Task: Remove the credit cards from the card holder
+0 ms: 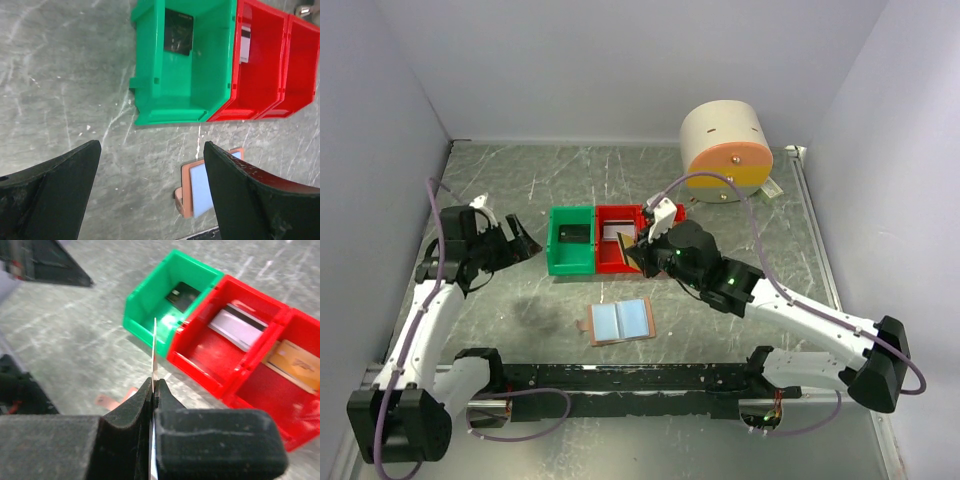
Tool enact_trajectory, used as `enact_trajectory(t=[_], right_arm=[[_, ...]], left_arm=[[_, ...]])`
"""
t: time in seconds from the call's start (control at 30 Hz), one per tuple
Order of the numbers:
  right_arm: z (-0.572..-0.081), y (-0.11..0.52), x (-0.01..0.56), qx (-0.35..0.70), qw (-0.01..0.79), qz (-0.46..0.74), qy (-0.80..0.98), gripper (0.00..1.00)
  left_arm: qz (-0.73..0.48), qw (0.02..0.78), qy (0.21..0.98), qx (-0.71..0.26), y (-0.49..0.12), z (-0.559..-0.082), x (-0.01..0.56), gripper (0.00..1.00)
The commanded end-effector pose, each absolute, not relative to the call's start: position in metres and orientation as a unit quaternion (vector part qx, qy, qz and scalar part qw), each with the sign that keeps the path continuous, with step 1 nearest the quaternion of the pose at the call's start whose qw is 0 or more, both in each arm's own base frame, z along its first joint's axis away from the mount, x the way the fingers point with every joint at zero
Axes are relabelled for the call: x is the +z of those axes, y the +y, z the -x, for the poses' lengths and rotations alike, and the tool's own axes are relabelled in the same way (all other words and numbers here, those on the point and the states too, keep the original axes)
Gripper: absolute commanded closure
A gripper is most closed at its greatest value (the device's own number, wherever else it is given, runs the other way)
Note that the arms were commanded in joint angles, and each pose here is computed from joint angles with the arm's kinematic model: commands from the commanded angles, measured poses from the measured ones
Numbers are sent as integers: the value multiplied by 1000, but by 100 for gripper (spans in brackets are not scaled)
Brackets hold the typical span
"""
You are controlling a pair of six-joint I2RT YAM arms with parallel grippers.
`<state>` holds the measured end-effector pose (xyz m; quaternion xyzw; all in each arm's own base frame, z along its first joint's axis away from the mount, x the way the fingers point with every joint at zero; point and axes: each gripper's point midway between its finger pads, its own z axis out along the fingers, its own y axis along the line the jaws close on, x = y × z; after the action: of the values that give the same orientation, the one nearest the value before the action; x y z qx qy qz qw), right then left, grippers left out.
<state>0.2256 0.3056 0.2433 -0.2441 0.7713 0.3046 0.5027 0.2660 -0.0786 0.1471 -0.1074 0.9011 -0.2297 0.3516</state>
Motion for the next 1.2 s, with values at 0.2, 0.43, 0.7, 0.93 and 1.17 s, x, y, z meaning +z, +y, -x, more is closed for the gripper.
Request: enact_trajectory(t=[0.2,0.43,0.7,0.93,1.17], right_arm=[[-273,241,208,-4,554,318,769,100],[-310,213,187,-49,518,314,794,100],[-323,210,146,-103,473,456,747,100],[-342,213,122,-138,460,517,708,100],[-357,221,104,-136,446,570,677,100]], left_arm=[[81,504,845,-162,-43,-269,207,5],[82,510,840,-164,-43,-264,206,5],[75,507,842,-170,-47,-264,204,6],[75,507,843,-165,-45,-266,202,7],[76,508,842,-162,-44,-265,202,7]])
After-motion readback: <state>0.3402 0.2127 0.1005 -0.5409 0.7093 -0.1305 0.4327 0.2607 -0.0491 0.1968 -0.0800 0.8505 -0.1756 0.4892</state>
